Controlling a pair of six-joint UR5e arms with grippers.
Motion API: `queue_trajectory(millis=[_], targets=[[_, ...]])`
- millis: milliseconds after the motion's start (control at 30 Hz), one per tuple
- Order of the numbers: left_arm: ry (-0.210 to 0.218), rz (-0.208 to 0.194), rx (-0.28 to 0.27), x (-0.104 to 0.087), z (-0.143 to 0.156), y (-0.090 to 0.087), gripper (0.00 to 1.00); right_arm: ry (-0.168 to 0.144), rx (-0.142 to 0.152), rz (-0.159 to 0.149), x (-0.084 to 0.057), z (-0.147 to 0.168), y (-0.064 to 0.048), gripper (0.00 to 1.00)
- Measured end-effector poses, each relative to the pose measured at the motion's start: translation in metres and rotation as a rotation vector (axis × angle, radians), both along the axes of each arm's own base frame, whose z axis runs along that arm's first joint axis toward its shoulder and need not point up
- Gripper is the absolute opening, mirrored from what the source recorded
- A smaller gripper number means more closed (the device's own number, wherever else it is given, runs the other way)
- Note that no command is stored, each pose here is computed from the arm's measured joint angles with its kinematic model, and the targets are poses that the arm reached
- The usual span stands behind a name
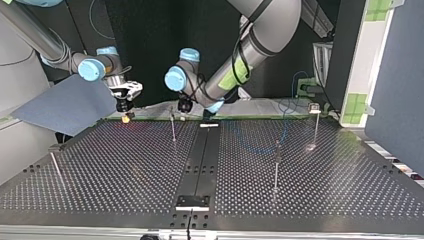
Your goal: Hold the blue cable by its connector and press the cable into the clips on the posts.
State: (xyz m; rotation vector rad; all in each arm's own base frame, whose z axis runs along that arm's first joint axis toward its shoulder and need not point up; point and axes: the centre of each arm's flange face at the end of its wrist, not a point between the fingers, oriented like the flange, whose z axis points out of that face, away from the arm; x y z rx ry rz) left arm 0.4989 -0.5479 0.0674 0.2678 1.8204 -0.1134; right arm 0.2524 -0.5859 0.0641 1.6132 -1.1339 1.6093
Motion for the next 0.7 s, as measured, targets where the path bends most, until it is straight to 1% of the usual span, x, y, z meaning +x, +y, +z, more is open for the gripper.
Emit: queue_trajectory(millis=[133, 200, 367, 467, 567, 700], targets=[[-0.024, -0.025, -0.024, -0.013, 0.014, -0.006, 1.00, 0.000, 0.003, 0.000, 0.000, 0.000, 0.000, 0.00], [-0.027, -0.037, -0.027, -0.023, 0.016, -0.008, 1.00, 0.001, 0.007, 0.000, 0.000, -0.001, 0.001, 0.00], [-0.003, -0.061, -0.006, -0.048, 0.003, -0.009, 1.00, 0.002, 0.012, 0.000, 0.000, -0.001, 0.001, 0.00], [0.008, -0.065, 0.007, -0.059, -0.003, -0.009, 1.00, 0.002, 0.012, 0.000, 0.000, -0.001, 0.001, 0.00], [0.010, -0.068, 0.009, -0.065, -0.005, -0.011, 1.00, 0.002, 0.013, 0.000, 0.000, -0.001, 0.001, 0.00], [0.007, -0.070, 0.003, -0.068, -0.005, -0.013, 1.00, 0.002, 0.013, 0.000, 0.000, -0.001, 0.002, 0.00]])
